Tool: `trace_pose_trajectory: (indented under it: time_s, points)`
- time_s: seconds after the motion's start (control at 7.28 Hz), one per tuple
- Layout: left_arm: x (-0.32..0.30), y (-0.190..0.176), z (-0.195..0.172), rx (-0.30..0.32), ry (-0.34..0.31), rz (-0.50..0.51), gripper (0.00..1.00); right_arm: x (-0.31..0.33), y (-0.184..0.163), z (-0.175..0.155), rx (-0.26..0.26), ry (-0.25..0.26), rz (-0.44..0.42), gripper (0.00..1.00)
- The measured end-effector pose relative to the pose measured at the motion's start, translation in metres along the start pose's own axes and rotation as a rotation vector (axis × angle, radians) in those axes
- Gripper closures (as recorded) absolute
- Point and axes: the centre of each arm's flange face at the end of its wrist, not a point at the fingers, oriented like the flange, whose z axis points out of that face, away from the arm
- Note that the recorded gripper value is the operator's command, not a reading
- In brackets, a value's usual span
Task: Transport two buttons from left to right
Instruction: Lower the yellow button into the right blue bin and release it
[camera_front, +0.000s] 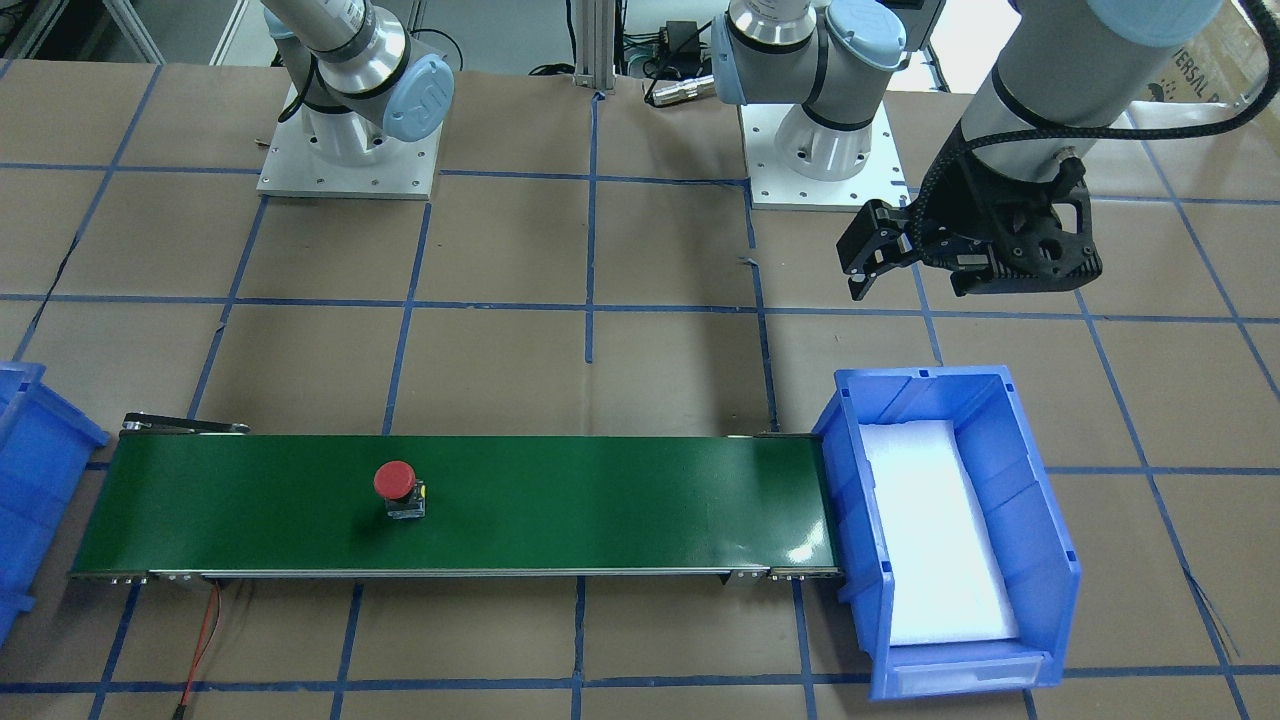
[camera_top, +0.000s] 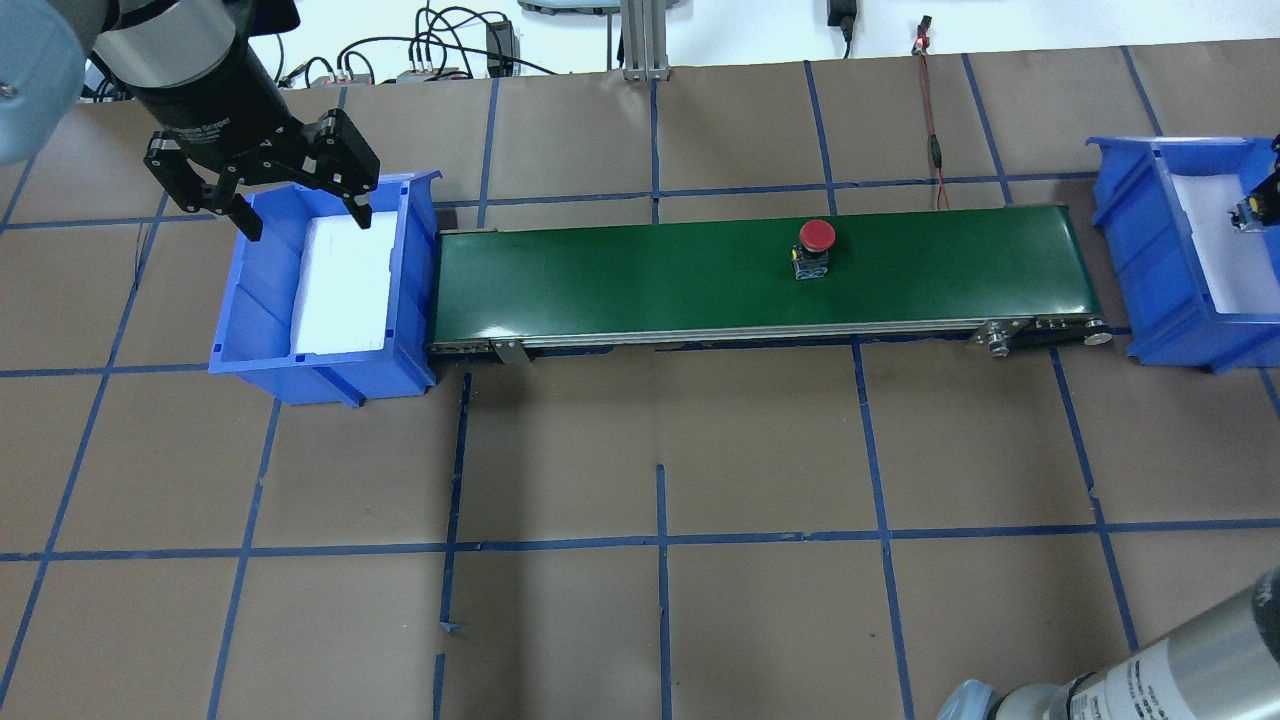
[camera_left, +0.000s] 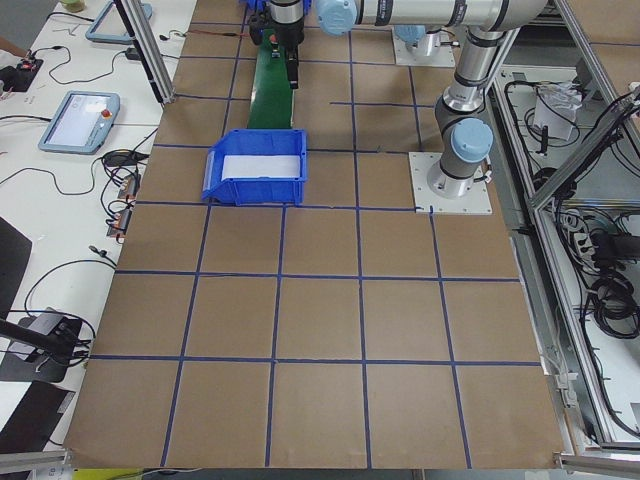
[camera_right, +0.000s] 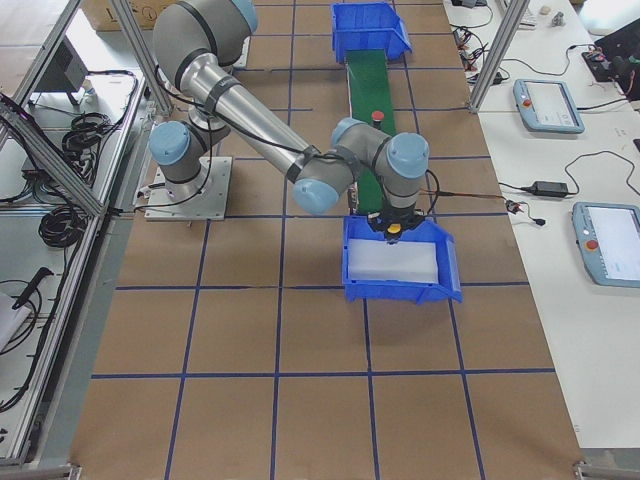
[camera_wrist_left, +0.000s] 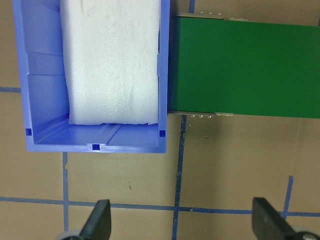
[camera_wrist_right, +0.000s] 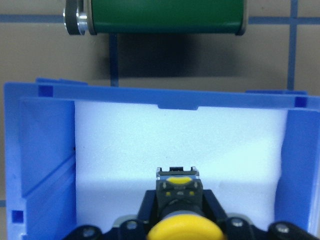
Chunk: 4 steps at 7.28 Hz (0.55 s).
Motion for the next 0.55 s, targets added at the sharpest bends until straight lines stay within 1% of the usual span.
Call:
trace_pose_trajectory:
  time_s: [0.14,0.27,0.41,0.55]
  points:
    - [0.0,0.0,0.0,0.0,0.0,0.0,0.0,0.002,0.017,0.031,0.0,-0.005,-0.005,0.89]
    - [0.0,-0.001,0.0,0.0,0.0,0.002,0.0,0.001,0.033,0.057,0.003,-0.012,-0.003,0.52]
    - [-0.001,-0.001,-0.001,0.002,-0.001,0.007,0.0,-0.001,0.046,0.069,0.004,-0.012,0.0,0.01]
    - [-0.001,-0.001,-0.002,0.004,-0.001,0.007,0.0,-0.002,0.051,0.072,0.005,-0.008,-0.003,0.0]
